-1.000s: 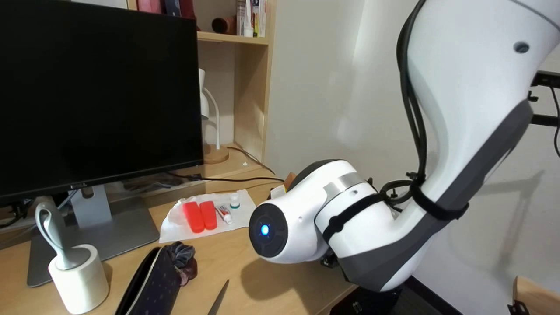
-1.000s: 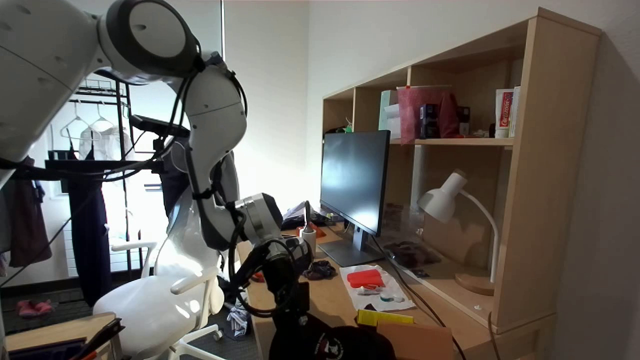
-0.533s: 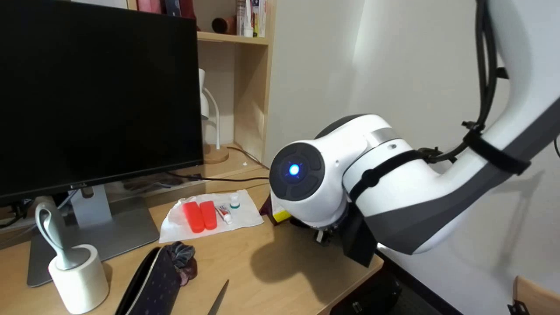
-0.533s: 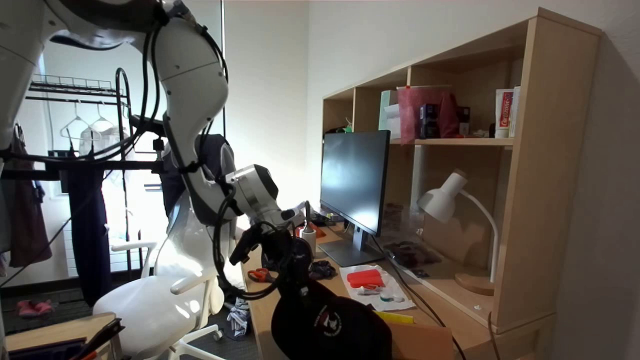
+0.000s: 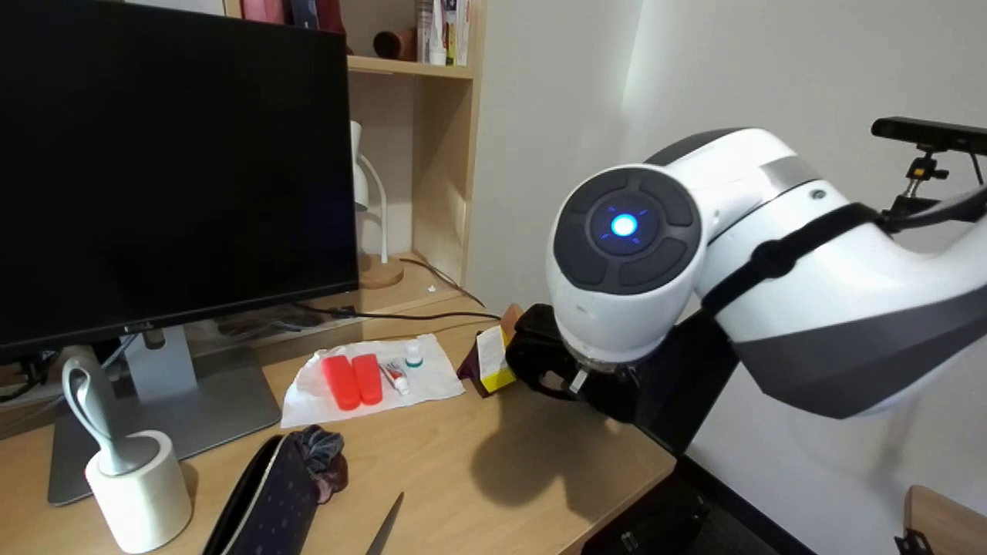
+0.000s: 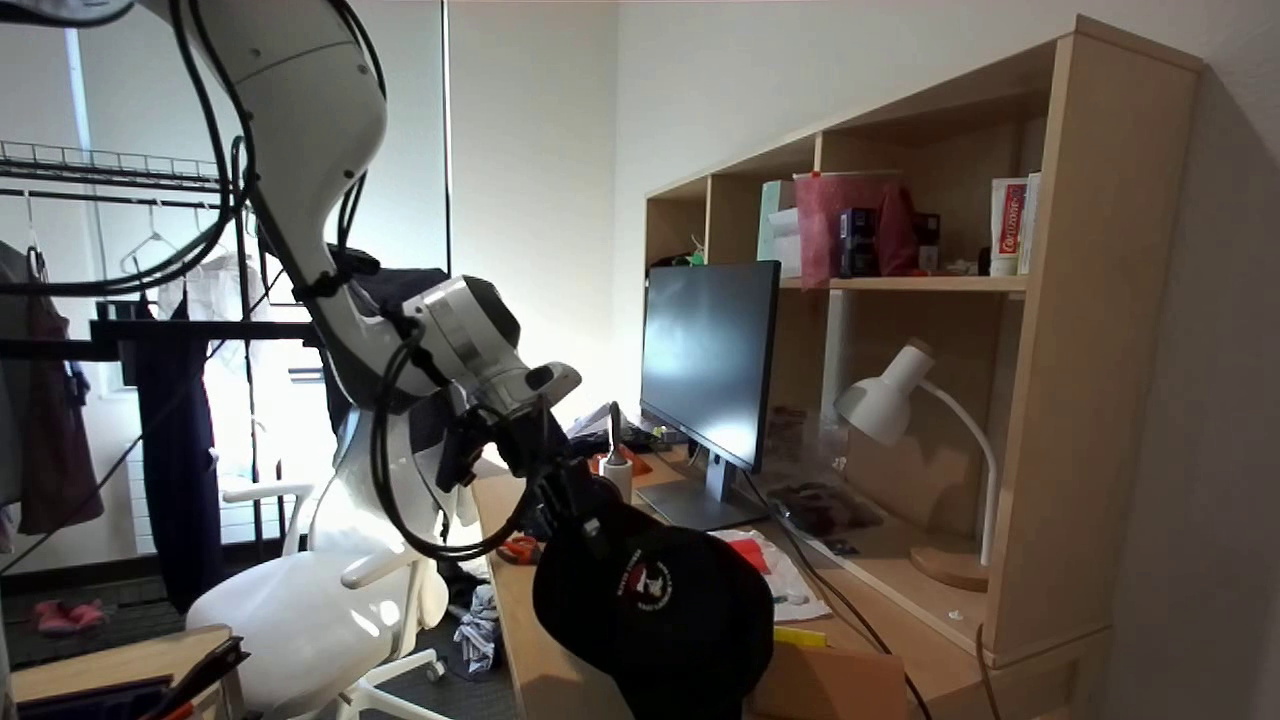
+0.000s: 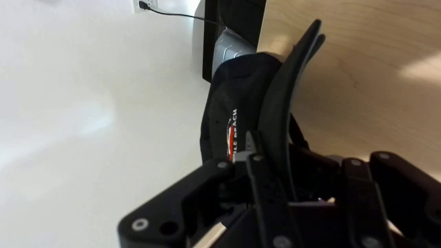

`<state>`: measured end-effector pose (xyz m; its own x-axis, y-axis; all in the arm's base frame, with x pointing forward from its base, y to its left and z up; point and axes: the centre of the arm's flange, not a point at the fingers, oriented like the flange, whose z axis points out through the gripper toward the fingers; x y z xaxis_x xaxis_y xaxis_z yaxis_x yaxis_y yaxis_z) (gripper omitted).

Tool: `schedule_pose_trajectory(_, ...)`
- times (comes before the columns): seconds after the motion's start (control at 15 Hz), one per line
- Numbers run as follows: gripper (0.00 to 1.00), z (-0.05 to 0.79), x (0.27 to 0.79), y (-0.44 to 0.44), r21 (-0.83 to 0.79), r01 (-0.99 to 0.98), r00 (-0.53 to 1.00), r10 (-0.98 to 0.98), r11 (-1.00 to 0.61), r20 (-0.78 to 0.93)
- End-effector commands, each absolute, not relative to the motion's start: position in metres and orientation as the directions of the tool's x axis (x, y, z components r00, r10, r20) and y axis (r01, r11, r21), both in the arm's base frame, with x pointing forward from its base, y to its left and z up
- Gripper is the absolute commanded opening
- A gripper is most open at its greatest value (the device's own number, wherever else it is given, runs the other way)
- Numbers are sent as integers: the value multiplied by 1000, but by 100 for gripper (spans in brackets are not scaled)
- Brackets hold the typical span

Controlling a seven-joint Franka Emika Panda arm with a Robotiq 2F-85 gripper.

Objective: Move the cap forward on the desk

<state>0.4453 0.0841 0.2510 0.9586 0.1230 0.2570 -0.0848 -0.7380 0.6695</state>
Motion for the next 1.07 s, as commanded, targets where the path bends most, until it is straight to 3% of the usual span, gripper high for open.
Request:
schedule_pose_trajectory(0.0,8,275,411,79,611,-77,923,175,-788,343)
schedule_pose_trajectory(0.07,8,262,434,87,641,-79,945,147,-764,292)
schedule_pose_trajectory(0.53,8,263,433,87,633,-67,944,156,-771,289)
schedule_pose_trajectory(1.0,8,345,523,76,630,0,923,243,-776,298)
